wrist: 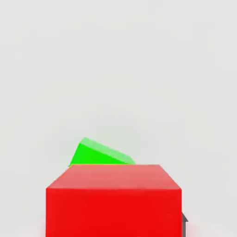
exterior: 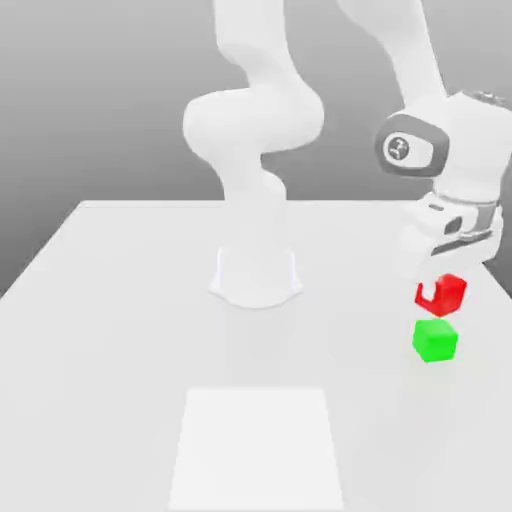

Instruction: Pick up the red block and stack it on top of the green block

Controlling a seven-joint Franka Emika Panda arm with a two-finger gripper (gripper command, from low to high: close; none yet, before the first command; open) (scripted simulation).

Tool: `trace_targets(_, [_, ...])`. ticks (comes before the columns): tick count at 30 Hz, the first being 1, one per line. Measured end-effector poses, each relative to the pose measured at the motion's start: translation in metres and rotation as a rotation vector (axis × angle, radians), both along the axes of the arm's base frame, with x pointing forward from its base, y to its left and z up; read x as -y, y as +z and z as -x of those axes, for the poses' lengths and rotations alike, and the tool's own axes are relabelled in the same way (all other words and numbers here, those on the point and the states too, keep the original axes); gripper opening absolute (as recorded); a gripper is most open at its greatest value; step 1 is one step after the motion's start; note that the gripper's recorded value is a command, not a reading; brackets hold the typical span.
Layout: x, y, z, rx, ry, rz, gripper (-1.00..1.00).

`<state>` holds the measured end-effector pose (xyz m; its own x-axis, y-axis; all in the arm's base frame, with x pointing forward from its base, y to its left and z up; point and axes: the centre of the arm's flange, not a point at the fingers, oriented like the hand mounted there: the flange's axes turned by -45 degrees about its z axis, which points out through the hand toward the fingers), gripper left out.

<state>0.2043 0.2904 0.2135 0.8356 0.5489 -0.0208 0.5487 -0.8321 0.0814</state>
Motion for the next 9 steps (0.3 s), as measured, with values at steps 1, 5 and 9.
trace_targets(1, [0.000,-0.004,-0.001,0.001,-0.001,0.005,-1.00])
trace_targets(5, [0.001,-0.019,-0.001,0.001,-0.002,0.006,-1.00])
trace_targets(9, [-0.001,-0.030,0.003,-0.008,0.006,-0.019,-1.00])
